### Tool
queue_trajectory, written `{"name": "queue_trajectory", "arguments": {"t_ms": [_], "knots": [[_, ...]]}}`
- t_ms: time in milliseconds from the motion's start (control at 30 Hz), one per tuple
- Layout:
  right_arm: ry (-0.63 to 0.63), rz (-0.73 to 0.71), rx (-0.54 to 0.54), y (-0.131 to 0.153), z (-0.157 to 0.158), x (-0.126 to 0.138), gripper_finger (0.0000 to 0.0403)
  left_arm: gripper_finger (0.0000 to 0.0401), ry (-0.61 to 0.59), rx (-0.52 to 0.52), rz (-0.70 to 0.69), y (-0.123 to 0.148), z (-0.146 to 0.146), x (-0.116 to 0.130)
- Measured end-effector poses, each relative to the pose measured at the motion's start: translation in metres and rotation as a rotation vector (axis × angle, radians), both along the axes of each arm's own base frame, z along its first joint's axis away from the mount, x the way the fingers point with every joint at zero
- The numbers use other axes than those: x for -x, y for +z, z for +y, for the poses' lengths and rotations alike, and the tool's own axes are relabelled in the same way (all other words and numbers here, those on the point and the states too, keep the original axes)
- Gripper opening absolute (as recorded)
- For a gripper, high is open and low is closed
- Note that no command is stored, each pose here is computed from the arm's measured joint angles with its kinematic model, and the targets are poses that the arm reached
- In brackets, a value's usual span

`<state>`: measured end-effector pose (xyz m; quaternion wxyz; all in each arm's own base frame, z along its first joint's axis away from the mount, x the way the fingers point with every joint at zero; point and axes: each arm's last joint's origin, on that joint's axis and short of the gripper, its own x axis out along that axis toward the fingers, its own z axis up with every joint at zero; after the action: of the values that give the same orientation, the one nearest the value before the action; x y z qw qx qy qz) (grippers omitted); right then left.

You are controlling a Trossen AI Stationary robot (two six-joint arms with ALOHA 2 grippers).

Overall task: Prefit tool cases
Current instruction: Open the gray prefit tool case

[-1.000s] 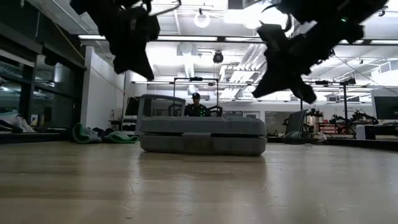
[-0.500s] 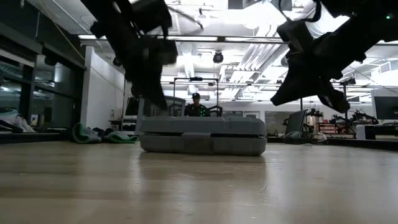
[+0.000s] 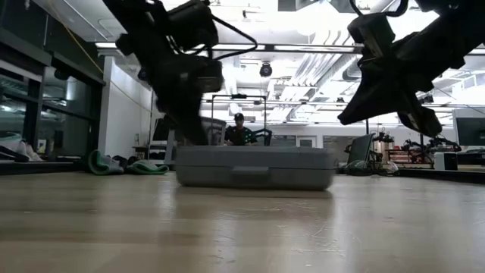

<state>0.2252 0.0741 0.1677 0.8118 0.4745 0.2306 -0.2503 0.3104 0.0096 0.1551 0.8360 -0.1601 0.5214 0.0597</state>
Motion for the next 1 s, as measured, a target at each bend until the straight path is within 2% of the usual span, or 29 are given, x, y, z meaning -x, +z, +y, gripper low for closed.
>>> {"name": "queue_trajectory", "arguments": {"t_ms": [200, 267, 367, 567, 733, 800, 867, 1000], "knots": [[0.01, 0.007, -0.003, -0.001, 0.003, 0.002, 0.0, 0.0, 0.026, -0.027, 0.254, 0.017, 0.001, 0.04], [0.01, 0.008, -0.001, -0.001, 0.003, 0.002, 0.0, 0.0, 0.046, -0.064, 0.29, 0.025, 0.002, 0.051], [0.0, 0.013, 0.013, -0.001, 0.003, 0.002, 0.0, 0.0, 0.075, -0.101, 0.274, 0.033, 0.003, 0.058], [-0.009, 0.014, 0.024, -0.001, 0.002, 0.003, 0.0, 0.0, 0.137, -0.105, 0.197, 0.048, 0.001, 0.061], [0.013, 0.015, 0.017, -0.001, 0.007, 0.004, 0.0, 0.0, 0.192, -0.178, 0.178, 0.073, -0.005, 0.089], [0.016, 0.012, 0.013, -0.001, 0.009, 0.005, 0.0, 0.0, 0.254, -0.183, 0.213, 0.067, -0.004, 0.107], [0.003, 0.003, 0.019, -0.001, 0.01, 0.006, 0.0, 0.0, 0.302, -0.145, 0.214, 0.052, -0.003, 0.119], [-0.002, 0.003, 0.024, -0.001, 0.01, 0.006, 0.0, 0.0, 0.388, 0.032, 0.17, 0.012, -0.004, 0.129]]}}
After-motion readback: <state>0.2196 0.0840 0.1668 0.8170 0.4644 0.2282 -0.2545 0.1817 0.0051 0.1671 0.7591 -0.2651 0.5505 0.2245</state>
